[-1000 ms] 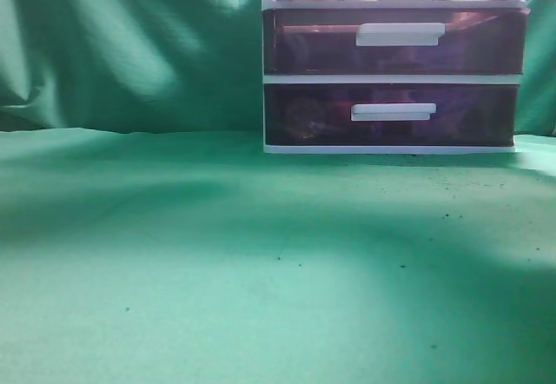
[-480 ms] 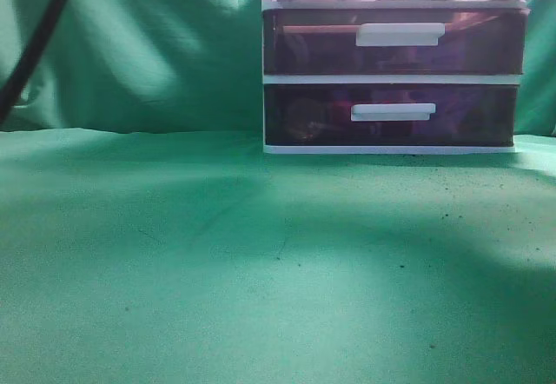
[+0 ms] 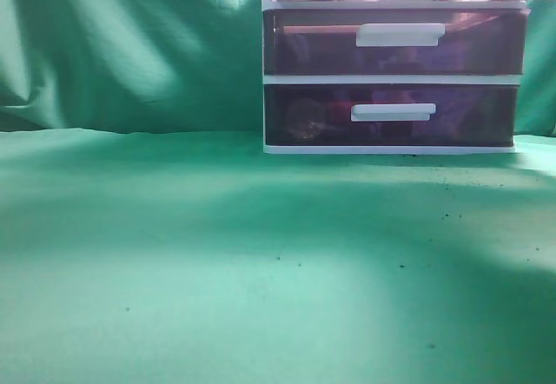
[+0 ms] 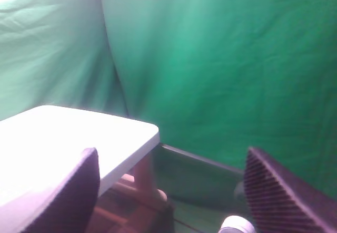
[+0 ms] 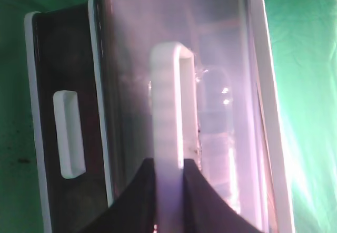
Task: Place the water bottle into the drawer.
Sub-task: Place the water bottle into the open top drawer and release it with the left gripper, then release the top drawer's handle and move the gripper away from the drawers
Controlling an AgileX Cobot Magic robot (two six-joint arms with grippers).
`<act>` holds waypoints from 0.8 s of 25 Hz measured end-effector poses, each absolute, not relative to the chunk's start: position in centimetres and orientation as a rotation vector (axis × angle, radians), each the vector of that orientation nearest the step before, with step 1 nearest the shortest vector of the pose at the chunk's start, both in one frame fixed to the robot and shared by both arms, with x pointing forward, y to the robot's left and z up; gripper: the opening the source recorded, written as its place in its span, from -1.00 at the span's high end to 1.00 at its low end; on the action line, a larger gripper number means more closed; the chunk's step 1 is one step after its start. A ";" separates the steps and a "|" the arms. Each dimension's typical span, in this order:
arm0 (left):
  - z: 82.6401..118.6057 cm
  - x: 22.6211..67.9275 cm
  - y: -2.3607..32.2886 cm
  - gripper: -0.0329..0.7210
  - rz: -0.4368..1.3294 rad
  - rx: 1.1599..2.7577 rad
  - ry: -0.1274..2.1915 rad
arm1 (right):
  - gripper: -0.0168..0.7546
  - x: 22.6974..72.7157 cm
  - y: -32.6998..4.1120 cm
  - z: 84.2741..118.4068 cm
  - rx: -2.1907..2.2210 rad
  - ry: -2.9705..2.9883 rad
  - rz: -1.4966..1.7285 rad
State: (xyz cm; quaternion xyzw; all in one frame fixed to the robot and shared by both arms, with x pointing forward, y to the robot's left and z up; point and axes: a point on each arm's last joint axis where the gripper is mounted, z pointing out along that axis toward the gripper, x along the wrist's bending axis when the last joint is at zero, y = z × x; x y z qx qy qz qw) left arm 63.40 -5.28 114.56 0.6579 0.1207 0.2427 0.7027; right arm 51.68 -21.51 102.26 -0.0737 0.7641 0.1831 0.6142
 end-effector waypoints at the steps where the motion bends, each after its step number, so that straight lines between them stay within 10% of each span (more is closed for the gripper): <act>1: 114.9 63.6 -4.9 -0.53 0.548 1.462 0.279 | 0.71 51.7 -21.5 102.3 -0.170 1.761 0.422; 10: 116.1 62.2 0.7 0.91 0.477 2.001 0.290 | 0.71 51.9 -21.5 102.6 -0.176 1.752 0.415; 20: 122.9 58.6 9.4 0.91 0.766 2.133 0.860 | 0.71 56.3 -20.4 105.7 -0.237 1.749 0.330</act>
